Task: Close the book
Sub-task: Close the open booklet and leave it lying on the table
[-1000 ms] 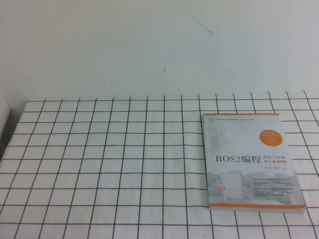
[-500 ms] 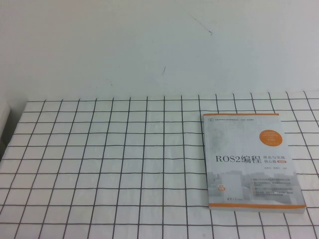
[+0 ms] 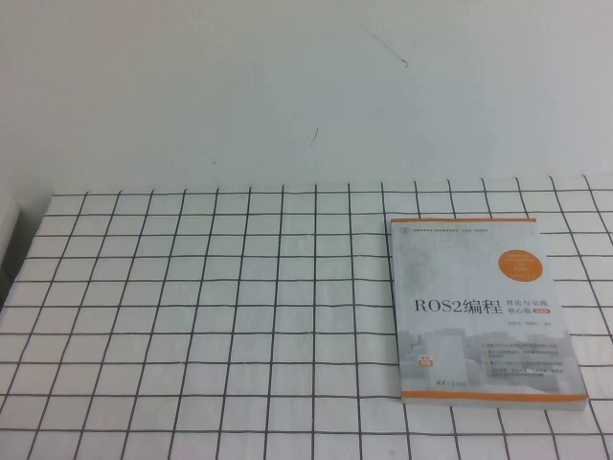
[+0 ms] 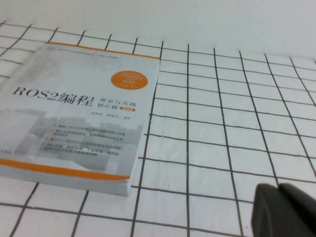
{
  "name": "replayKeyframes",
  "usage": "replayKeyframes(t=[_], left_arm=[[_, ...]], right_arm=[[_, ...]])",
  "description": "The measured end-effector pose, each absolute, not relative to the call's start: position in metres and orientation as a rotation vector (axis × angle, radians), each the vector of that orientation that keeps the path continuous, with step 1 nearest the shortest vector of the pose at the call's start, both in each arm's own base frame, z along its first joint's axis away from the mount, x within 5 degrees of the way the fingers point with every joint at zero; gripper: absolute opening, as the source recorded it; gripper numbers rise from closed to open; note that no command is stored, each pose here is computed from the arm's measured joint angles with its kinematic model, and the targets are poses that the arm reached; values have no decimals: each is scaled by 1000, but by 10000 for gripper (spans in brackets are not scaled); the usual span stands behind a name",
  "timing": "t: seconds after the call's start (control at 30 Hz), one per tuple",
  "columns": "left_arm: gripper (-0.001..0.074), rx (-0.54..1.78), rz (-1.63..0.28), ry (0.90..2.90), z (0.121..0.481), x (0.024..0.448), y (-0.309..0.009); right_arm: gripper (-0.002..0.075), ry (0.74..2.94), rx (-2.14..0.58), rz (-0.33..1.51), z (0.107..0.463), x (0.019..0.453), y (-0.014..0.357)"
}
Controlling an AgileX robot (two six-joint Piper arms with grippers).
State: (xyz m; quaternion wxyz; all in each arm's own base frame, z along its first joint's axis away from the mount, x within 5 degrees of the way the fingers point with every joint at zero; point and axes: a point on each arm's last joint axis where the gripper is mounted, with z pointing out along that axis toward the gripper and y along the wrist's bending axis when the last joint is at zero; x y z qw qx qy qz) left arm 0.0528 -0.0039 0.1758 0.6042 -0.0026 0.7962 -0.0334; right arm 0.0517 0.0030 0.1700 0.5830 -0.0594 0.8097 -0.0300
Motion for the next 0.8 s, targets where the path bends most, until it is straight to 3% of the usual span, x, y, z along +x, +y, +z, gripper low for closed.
replayKeyframes(t=[0.8], left_arm=[[-4, -8, -79, 1843, 176, 53, -4]], right_arm=[[-3, 1898, -136, -66, 170, 51, 3]])
